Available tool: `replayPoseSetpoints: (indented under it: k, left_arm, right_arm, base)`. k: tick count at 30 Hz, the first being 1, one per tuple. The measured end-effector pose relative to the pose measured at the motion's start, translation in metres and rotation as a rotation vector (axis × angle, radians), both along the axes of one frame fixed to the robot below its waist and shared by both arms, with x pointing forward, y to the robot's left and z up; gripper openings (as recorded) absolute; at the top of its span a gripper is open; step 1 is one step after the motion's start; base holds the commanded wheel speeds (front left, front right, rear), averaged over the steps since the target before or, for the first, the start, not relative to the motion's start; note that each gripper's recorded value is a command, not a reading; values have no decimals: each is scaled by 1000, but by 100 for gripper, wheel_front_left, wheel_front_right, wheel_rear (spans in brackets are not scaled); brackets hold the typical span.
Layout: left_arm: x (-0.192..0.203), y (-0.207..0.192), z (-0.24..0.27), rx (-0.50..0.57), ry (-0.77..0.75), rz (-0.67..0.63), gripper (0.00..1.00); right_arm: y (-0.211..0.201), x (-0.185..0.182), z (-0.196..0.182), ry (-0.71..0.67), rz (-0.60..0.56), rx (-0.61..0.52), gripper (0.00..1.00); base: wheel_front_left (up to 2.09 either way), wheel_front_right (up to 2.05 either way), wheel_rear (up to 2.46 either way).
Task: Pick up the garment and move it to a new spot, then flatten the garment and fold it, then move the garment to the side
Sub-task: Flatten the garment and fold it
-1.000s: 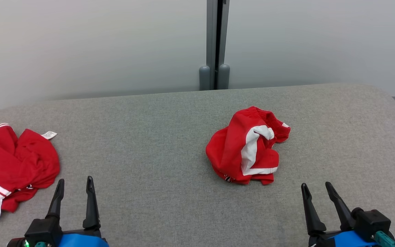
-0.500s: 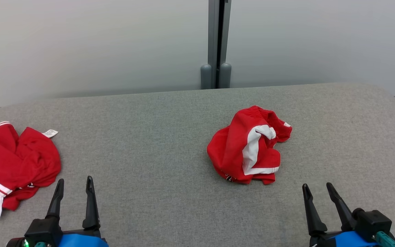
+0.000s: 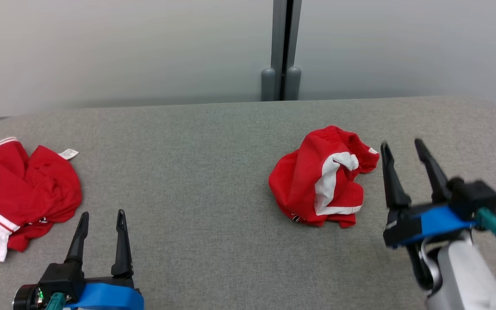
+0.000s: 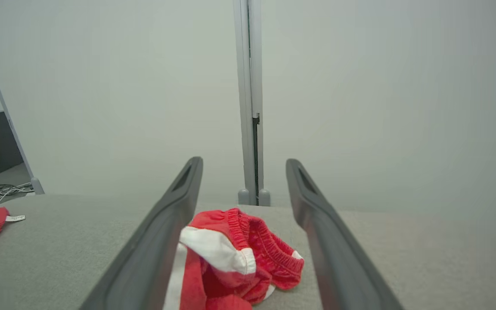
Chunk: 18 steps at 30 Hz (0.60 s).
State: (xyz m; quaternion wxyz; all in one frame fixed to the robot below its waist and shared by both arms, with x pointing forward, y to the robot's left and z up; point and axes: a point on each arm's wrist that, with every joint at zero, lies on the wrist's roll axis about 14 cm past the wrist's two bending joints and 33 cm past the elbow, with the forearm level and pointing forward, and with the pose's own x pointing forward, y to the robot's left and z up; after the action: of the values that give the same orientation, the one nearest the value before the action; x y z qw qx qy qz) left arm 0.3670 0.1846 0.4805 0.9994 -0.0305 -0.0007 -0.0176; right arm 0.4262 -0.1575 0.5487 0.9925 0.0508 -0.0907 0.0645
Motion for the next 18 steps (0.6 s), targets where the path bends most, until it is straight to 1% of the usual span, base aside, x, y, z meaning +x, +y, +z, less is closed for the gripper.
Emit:
replayPoseSetpoints:
  k: [5, 8, 11, 13, 18]
  left_arm:
    - [3, 0, -6, 1, 17, 1, 100]
    - [7, 2, -6, 4, 19, 1, 100]
    - [10, 3, -9, 3, 25, 6, 100]
    - [13, 5, -11, 4, 33, 11, 100]
    - [19, 8, -16, 5, 46, 17, 100]
  right_arm:
    - [4, 37, 22, -30, 23, -65, 100]
    - [3, 55, 15, 22, 26, -86, 100]
    - [4, 70, -5, 111, 31, -98, 100]
    - [3, 76, -27, 191, 36, -108, 100]
    - [10, 78, -82, 373, 59, -102, 100]
  base:
    - [0, 0, 0]
    - [0, 0, 0]
    - [0, 0, 0]
    - [0, 0, 0]
    - [0, 0, 0]
